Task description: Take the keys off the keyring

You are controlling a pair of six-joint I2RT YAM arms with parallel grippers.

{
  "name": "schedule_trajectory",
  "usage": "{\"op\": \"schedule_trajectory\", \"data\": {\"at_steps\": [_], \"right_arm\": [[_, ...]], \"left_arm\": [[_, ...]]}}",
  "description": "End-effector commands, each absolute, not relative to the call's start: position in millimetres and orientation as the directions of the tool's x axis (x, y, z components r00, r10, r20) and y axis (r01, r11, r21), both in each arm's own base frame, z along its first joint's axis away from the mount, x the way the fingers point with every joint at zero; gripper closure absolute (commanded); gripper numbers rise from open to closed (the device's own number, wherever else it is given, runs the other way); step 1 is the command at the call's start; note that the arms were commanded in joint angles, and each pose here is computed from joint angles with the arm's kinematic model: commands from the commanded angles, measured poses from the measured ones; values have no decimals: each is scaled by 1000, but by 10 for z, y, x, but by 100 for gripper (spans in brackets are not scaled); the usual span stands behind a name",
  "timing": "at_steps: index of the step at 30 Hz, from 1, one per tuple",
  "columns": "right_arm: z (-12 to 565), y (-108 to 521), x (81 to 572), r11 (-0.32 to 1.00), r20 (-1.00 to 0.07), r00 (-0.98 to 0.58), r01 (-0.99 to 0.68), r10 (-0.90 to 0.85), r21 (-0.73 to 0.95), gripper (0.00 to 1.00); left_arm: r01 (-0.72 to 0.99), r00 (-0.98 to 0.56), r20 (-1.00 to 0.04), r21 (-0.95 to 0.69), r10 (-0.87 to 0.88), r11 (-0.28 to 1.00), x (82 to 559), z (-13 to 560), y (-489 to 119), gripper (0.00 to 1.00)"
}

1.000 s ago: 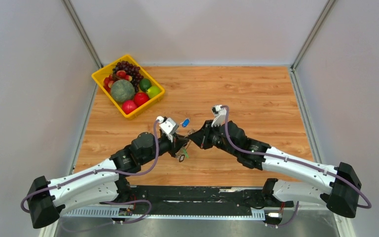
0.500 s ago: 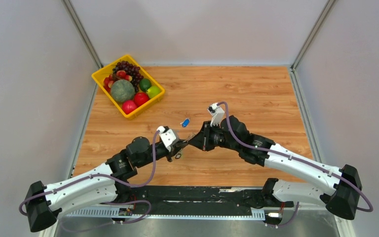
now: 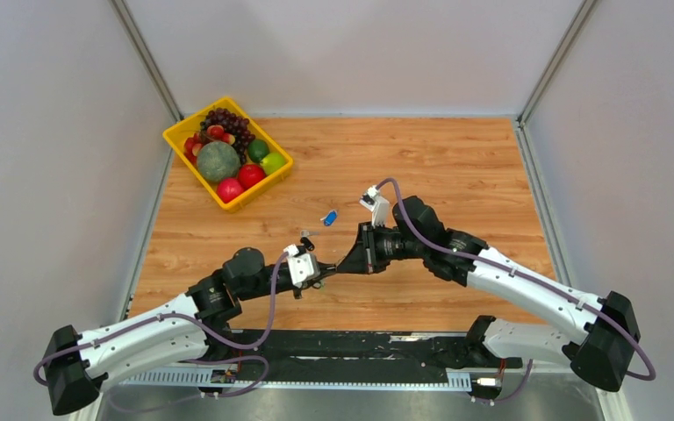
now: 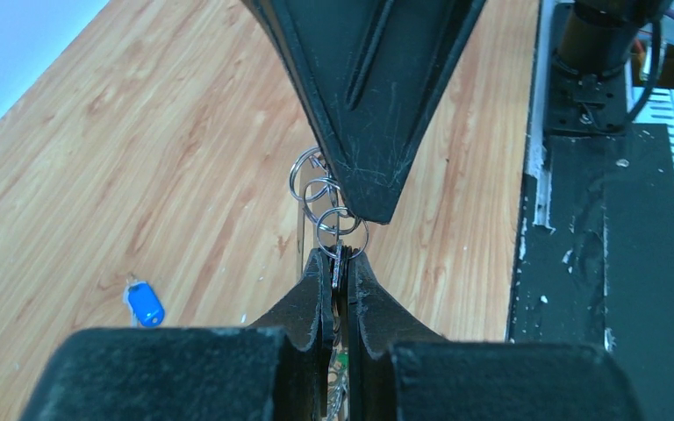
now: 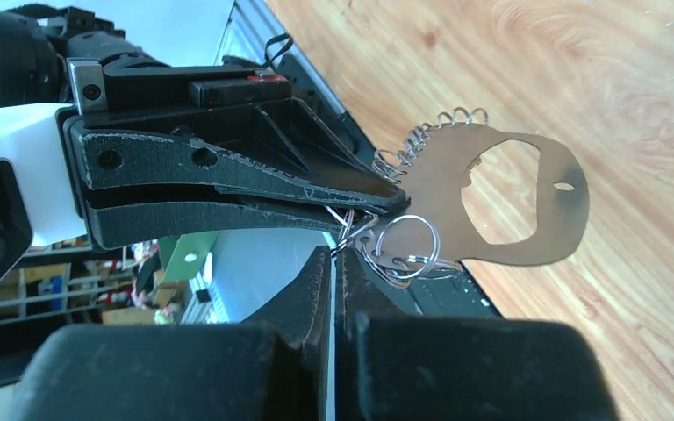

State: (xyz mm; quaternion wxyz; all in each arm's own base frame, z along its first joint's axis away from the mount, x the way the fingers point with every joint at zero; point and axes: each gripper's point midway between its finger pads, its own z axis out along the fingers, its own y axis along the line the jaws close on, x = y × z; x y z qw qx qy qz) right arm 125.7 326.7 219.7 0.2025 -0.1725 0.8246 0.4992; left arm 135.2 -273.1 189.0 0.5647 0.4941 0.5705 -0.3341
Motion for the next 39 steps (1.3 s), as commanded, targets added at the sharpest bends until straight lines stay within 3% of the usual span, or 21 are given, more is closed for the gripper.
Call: {"op": "schedule_trajectory", "data": {"at_steps": [1,6,17,18,21,27,30,39], "right_arm": [[2398,3313,911,281,-438,-873,-484,-214,829,100],[2366,3311,812,253,-400,-877,-464,-268,849,100],[2354,3264,681,232,-352,-880,-433,-320,871,100],[2372,3242,727,240,-351,-884,-429,-307,871,90],[2508,3130,956,248,-397,-891,-444,-218,861,81],[2699,2954,1136,253,-455,-881,-473,-130,844,77],[2694,2939,1218,292,-486,-867,-494,-105,819,67],[2732,2996,1439,389,-539,-837,-529,-95,754,58]], "left_arm": [[938,263,-962,273,77,211,1232,2238,-2852,100],[943,274,-960,280,57,181,1165,2275,-2882,100],[911,247,-964,264,94,317,1379,2287,-2765,100],[911,250,-964,264,87,316,1367,2304,-2758,100],[918,245,-966,259,83,300,1338,2293,-2771,100],[923,242,-967,256,82,289,1319,2283,-2783,100],[923,239,-967,253,84,289,1323,2277,-2789,100],[926,235,-967,253,96,280,1321,2262,-2805,100]]}}
